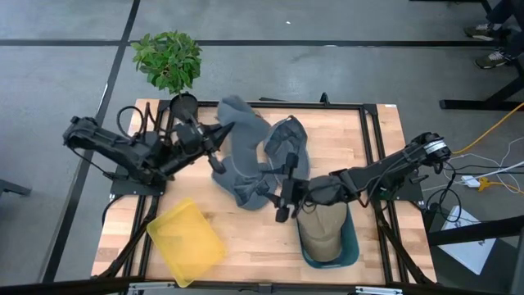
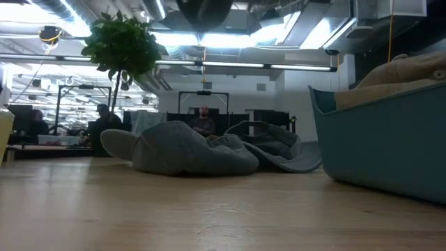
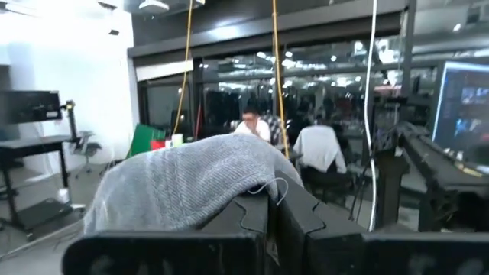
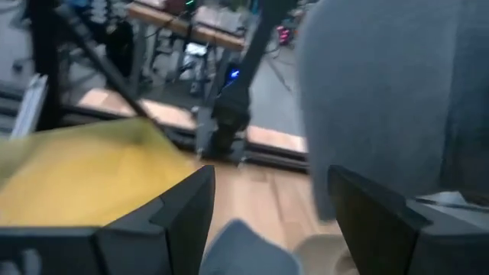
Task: Pick & Place hat
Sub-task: Put the left gray cap into the yellow bin
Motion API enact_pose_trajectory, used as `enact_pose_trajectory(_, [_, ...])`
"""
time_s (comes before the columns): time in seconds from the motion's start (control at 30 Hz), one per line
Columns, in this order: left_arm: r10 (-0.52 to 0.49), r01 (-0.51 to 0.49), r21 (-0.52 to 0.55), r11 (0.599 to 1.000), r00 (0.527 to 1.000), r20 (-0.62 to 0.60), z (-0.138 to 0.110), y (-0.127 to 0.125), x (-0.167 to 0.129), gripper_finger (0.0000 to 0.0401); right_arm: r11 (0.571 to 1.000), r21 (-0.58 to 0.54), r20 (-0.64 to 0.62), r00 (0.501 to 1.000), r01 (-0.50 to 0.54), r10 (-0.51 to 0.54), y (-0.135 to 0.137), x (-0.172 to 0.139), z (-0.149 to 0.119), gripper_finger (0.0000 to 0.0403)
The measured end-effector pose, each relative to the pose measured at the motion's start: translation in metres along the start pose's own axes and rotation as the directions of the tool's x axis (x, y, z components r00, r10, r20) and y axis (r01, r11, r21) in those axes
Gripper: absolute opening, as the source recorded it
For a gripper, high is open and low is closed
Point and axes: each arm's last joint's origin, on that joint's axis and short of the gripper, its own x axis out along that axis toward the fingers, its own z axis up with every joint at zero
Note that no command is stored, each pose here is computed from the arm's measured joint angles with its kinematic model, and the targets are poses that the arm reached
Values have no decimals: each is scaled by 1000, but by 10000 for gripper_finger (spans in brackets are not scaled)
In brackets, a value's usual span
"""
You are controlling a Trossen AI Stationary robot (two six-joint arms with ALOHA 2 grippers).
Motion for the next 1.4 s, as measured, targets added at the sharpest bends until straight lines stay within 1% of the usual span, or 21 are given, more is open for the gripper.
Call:
enact_pose_trajectory(0.17, [-9,9,-12,1000,999,37,-6,-2,13,4,991,70,-9,993,115,-114,-15,8,-1,252])
enact_pose_trajectory(0.27, [-26,27,-16,1000,998,52,-8,-4,17,4,975,79,-33,978,210,-208,-25,12,-3,252])
enact_pose_trajectory(0.43, [-21,23,-27,999,998,64,-9,-5,19,4,917,57,-88,917,395,-389,-39,16,-7,245])
enact_pose_trajectory(0.5, [-17,18,-25,1000,998,62,-9,-5,19,4,893,31,-102,890,449,-444,-42,16,-8,233])
enact_pose_trajectory(0.57, [-18,19,-23,1000,998,59,-9,-5,19,4,877,3,-111,871,481,-478,-43,16,-8,211])
enact_pose_trajectory(0.7, [-17,18,-18,1000,998,54,-10,-5,19,7,868,-25,-115,862,495,-495,-44,15,-8,146])
enact_pose_trajectory(0.87, [-18,18,1,1000,999,34,-12,-6,19,8,868,-49,-117,860,494,-496,-44,15,-8,38])
enact_pose_trajectory(0.9, [-5,5,4,1000,1000,27,-13,-6,19,9,870,-56,-117,862,490,-493,-43,15,-9,22])
enact_pose_trajectory(0.93, [9,-9,8,1000,1000,17,-13,-6,18,10,870,-63,-118,862,489,-493,-43,15,-9,16])
enact_pose_trajectory(1.0, [39,-39,31,999,999,-11,-15,-7,16,16,869,-77,-120,861,489,-495,-43,16,-9,20])
enact_pose_trajectory(1.07, [49,-45,94,995,998,-40,-18,-10,13,27,869,-86,-123,860,487,-495,-43,15,-10,24])
enact_pose_trajectory(1.13, [49,-40,156,987,997,-61,-19,-13,9,45,873,-98,-128,864,478,-487,-41,15,-10,19])
enact_pose_trajectory(1.23, [63,-45,220,975,995,-76,-17,-19,0,80,876,-112,-142,864,470,-482,-40,14,-13,14])
enact_pose_trajectory(1.3, [79,-55,252,966,993,-86,-15,-21,-7,107,858,-127,-163,843,497,-512,-40,13,-15,14])
enact_pose_trajectory(1.4, [116,-87,263,961,989,-97,-9,-21,-17,149,833,-158,-198,809,531,-553,-41,12,-21,14])
